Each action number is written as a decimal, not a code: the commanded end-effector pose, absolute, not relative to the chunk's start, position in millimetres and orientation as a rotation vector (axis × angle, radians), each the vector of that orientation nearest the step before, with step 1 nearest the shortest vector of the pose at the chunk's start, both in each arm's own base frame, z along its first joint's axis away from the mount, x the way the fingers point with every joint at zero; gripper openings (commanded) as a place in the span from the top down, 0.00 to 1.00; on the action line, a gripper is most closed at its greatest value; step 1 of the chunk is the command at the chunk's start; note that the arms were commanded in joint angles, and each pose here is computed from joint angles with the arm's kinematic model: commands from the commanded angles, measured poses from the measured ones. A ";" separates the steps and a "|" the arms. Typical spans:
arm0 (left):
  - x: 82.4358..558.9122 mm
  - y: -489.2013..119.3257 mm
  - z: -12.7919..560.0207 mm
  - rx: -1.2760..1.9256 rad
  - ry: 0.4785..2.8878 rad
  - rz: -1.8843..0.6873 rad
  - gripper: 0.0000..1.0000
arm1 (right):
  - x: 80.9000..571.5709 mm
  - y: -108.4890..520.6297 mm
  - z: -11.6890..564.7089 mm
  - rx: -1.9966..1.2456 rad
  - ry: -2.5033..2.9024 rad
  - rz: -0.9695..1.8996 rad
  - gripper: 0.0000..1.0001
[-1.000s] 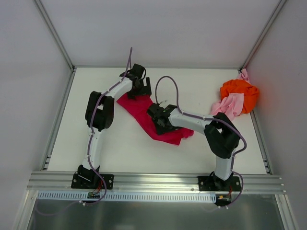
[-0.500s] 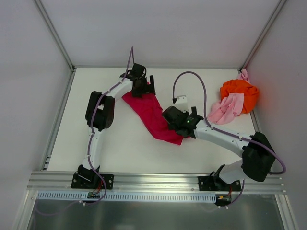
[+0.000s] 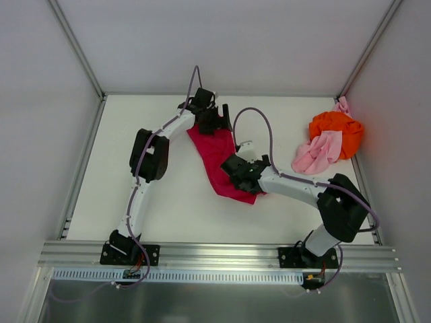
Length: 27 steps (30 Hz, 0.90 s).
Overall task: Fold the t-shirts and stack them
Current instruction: Rotate the tshirt 90 degrees
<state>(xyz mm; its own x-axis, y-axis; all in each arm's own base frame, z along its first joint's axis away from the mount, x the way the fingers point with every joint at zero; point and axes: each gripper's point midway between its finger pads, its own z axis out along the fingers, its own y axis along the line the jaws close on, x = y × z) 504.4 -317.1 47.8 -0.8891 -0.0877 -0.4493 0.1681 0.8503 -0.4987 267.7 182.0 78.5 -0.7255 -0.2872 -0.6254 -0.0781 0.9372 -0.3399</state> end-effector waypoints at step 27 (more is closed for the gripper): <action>534.1 -310.1 61.4 -0.062 2.518 -0.833 0.01 | 180.7 253.6 47.1 -0.698 2.584 -0.198 0.00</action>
